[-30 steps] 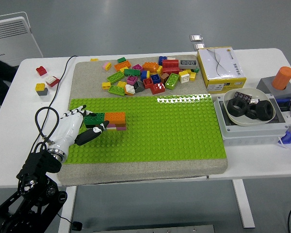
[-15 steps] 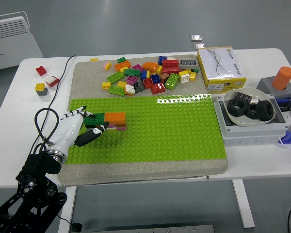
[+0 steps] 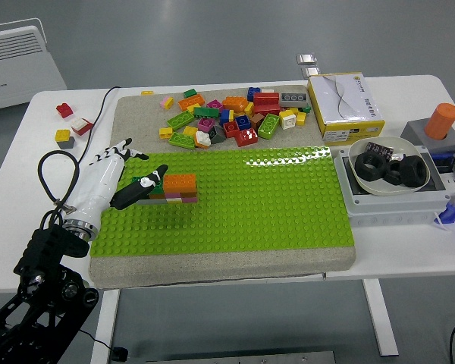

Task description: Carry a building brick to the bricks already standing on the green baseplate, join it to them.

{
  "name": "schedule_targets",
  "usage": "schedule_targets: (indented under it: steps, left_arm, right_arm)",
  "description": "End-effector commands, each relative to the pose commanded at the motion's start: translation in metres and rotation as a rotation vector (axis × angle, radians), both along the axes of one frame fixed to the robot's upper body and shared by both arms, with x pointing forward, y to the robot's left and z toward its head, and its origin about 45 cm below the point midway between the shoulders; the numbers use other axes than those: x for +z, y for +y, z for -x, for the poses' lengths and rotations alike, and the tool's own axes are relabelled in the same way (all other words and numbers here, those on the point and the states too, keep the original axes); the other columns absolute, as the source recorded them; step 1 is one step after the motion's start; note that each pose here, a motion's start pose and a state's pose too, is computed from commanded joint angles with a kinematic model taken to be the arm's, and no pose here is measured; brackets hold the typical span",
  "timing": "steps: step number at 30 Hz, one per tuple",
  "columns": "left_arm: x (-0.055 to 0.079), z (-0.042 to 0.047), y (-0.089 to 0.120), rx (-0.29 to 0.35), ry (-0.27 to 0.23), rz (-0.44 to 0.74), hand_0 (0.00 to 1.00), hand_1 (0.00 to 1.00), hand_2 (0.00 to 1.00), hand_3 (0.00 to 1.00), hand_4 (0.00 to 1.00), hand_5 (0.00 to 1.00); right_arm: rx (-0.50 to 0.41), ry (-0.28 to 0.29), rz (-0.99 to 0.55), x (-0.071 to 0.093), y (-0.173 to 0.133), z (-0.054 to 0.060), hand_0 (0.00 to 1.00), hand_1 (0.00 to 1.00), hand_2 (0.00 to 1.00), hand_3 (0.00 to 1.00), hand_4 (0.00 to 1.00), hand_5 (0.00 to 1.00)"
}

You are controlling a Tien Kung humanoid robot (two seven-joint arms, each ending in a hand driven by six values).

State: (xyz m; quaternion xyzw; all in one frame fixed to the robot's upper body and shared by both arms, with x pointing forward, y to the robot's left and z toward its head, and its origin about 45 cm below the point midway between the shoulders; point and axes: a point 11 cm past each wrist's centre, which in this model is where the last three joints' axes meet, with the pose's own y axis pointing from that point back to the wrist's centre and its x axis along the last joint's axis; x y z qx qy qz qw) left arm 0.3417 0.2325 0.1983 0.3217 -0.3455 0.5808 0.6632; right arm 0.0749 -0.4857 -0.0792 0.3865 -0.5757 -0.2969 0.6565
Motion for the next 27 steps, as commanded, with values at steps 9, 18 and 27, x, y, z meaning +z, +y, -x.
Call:
schedule_targets:
  steps: [9, 18, 27]
  left_arm:
    - [0.031, -0.0015, 0.034, 0.014, -0.106, 0.342, 0.801, 0.755, 0.802, 0.829, 0.851, 0.917]
    - [0.076, -0.0022, 0.07, -0.025, -0.241, 0.662, 0.718, 0.688, 0.716, 0.815, 0.872, 0.888]
    - [0.074, -0.0031, 0.09, 0.013, -0.2, 0.954, 0.686, 0.639, 0.661, 0.786, 0.878, 0.866]
  right_arm:
    - [0.018, 0.023, -0.033, -0.011, 0.023, 0.007, 0.709, 0.66, 0.725, 0.762, 0.872, 0.998]
    - [0.014, 0.026, -0.132, -0.034, 0.076, 0.023, 0.704, 0.663, 0.765, 0.775, 0.867, 0.998]
    - [0.034, 0.015, -0.175, -0.04, 0.096, 0.023, 0.705, 0.664, 0.751, 0.783, 0.859, 0.998]
